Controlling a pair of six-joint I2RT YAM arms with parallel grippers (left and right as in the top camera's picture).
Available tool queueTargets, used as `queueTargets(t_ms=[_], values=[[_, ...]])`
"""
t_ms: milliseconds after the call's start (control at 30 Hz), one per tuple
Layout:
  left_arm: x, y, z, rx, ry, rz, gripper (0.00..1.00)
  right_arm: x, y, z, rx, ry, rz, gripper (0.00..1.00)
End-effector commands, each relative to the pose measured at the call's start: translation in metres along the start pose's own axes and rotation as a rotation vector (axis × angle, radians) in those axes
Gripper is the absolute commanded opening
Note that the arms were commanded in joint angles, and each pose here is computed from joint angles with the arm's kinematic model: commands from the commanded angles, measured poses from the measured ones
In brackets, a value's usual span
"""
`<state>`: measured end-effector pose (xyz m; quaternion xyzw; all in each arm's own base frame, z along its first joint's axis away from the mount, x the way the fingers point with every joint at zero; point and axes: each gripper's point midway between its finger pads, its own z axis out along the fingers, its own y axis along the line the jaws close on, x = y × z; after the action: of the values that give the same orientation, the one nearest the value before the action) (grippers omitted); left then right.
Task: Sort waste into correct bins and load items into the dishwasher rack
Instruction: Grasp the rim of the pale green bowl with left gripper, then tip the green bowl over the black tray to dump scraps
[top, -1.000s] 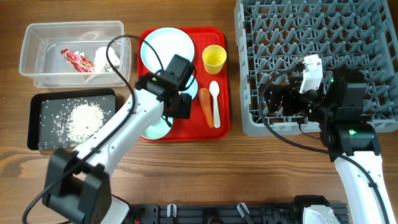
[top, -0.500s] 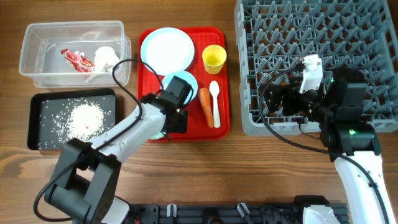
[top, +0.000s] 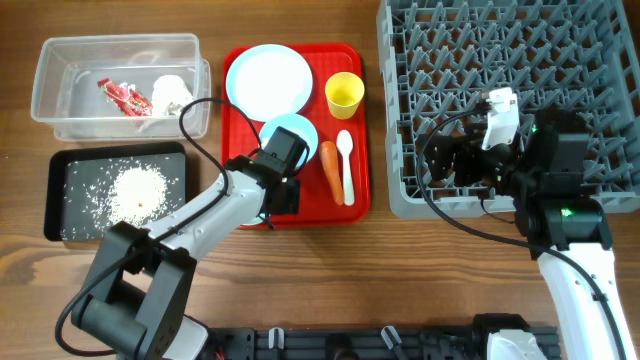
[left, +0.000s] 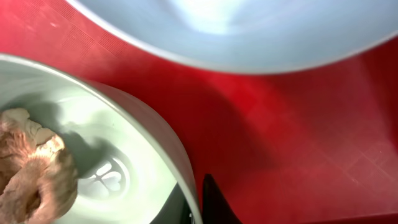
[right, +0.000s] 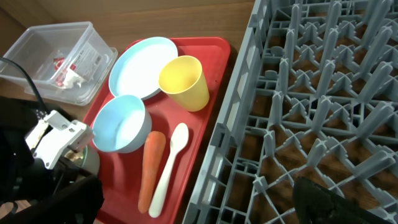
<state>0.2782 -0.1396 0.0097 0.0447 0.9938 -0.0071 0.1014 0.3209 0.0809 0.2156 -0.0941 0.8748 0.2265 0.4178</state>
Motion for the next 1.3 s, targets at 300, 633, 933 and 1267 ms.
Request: queueTargets(t_ms=[300, 633, 933, 1267], values=[[-0.031, -0.009, -0.056, 0.054, 0.012, -0.045, 0.04, -0.011, 0.004, -0.003, -0.018, -0.022, 0.001, 1.0], [-0.059, 0.054, -0.099, 0.189, -0.026, -0.316, 0.04, -0.012, 0.004, -0.003, -0.019, -0.028, -0.002, 1.0], [-0.091, 0.139, -0.128, 0.533, -0.193, -0.516, 0.04, -0.012, 0.004, -0.003, -0.019, -0.028, -0.003, 1.0], [-0.1, 0.201, -0.182, 0.985, -0.489, -0.539, 0.04, -0.012, 0.004, -0.003, -0.019, -0.028, 0.001, 1.0]])
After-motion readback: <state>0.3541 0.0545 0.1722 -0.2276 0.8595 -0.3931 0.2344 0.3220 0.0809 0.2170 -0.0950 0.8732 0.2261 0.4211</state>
